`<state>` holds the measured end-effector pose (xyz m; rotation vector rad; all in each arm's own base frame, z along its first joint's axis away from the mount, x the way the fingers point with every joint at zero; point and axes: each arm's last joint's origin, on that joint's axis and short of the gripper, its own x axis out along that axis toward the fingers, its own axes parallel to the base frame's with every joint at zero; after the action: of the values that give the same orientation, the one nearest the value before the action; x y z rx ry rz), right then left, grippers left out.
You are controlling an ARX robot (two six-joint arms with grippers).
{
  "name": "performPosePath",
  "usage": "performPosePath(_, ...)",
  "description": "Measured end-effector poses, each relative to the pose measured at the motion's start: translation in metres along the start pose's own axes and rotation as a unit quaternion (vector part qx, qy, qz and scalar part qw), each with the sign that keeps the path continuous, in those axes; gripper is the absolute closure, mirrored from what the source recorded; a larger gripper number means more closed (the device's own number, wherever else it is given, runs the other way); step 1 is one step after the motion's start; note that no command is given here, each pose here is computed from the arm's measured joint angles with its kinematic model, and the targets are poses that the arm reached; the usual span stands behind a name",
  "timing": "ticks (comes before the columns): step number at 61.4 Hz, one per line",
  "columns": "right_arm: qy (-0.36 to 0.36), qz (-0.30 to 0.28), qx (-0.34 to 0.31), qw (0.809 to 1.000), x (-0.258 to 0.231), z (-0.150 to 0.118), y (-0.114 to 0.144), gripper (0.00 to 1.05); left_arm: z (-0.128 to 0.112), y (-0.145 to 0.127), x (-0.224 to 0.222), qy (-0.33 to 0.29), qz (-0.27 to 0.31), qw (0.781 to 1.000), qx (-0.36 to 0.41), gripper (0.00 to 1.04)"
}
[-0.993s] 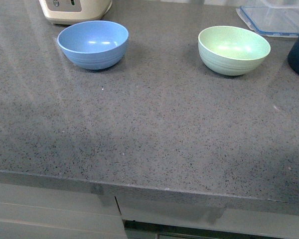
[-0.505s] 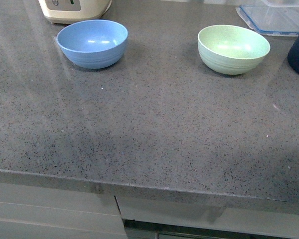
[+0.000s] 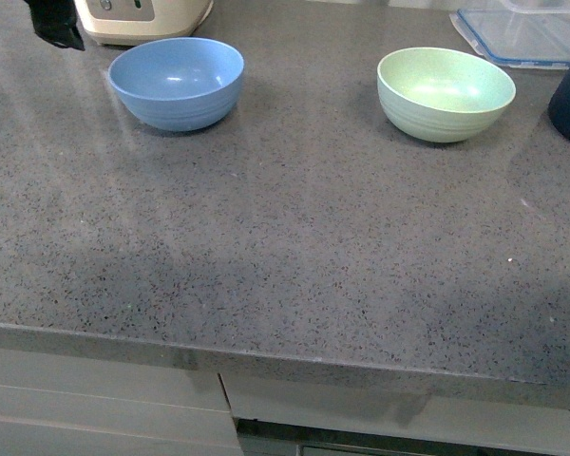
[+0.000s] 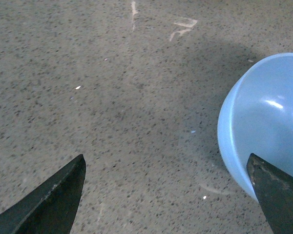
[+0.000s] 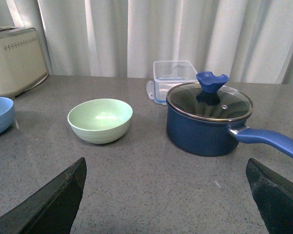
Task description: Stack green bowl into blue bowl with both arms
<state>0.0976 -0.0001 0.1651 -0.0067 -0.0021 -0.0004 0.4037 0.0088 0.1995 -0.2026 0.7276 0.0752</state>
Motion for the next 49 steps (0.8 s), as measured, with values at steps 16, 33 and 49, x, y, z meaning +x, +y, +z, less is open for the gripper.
performPosePath(16,0.000,0.000,0.000,1.000,0.000,0.000,0.000,0.10,0.005,-0.019,0.029,0.009,-0.015,1.000,0.006,0.07)
performPosePath(33,0.000,0.000,0.000,1.000,0.000,0.000,0.000,0.10,0.000,-0.030,0.048,0.022,-0.014,1.000,0.009,0.07)
performPosePath(49,0.000,0.000,0.000,1.000,0.000,0.000,0.000,0.10,-0.008,-0.029,0.058,0.032,0.004,0.999,-0.001,0.13)
